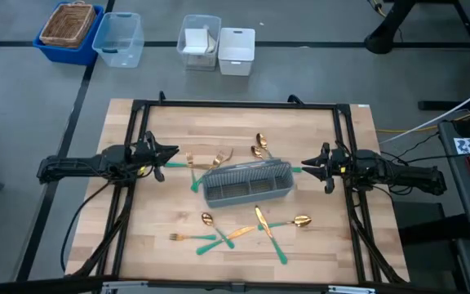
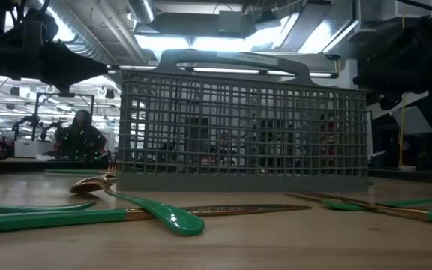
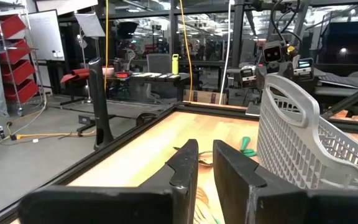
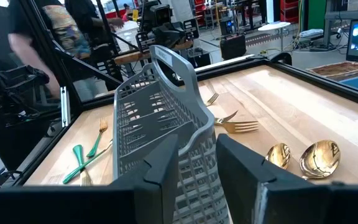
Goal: Sort silverware
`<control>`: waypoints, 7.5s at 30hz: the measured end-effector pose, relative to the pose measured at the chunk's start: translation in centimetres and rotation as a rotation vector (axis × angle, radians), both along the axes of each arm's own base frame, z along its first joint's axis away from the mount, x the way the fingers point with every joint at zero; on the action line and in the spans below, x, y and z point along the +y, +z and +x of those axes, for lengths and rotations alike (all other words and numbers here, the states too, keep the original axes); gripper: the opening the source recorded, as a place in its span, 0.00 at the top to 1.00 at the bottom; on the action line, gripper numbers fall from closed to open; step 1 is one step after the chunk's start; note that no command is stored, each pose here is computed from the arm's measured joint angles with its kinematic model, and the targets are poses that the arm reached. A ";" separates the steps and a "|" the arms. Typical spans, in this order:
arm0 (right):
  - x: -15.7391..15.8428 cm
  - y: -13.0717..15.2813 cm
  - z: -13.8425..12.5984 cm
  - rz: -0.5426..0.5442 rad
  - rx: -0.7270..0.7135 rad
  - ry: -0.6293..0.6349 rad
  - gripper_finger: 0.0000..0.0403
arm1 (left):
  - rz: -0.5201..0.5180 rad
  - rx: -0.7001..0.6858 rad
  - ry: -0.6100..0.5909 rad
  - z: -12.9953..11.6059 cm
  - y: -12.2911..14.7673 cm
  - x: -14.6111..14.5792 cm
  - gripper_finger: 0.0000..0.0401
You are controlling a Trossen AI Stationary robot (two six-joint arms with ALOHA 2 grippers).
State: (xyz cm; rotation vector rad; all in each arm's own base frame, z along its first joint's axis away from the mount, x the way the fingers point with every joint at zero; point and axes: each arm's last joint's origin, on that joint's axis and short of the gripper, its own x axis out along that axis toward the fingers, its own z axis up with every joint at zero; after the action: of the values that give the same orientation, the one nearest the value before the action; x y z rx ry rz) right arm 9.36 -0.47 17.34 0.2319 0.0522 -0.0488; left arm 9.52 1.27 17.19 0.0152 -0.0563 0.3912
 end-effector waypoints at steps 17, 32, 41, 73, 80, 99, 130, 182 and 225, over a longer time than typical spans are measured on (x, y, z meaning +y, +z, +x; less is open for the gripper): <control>0.0 0.0 0.0 0.000 0.000 0.000 0.73 | 0.000 0.001 0.000 0.0 0.0 0.0 0.89; -0.1 0.5 0.0 -0.005 -0.068 -0.045 0.73 | -0.041 -0.037 0.087 -0.1 0.2 0.3 0.89; -0.3 4.7 -1.0 0.004 -0.511 -0.103 0.73 | -0.300 -0.323 0.054 -0.4 1.7 0.4 0.89; -1.4 11.2 0.9 0.142 -0.270 -0.463 0.73 | -0.328 0.702 0.184 5.3 3.4 1.1 0.89; -1.3 13.9 1.6 0.074 -0.189 -0.438 0.73 | -0.251 0.858 0.174 6.3 1.9 1.4 0.89; -1.2 14.2 2.0 0.001 -0.160 -0.373 0.73 | -0.326 1.118 0.078 8.6 -2.3 1.3 0.62; -1.2 14.2 2.0 -0.001 -0.150 -0.372 0.73 | -0.394 1.162 0.030 9.7 -4.7 3.4 0.91; -1.2 14.0 2.0 -0.002 -0.138 -0.372 0.73 | -0.434 1.217 0.039 8.7 -1.6 3.1 0.93; -1.0 14.0 2.1 0.005 -0.139 -0.304 0.73 | -0.937 1.438 0.003 6.5 -0.1 1.7 0.92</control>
State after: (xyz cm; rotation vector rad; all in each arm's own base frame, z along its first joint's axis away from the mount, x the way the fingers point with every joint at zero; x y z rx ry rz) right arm 11.48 -1.44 31.38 0.2463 -0.1221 -0.3345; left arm 16.05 2.95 17.11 -0.6263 1.5455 0.3054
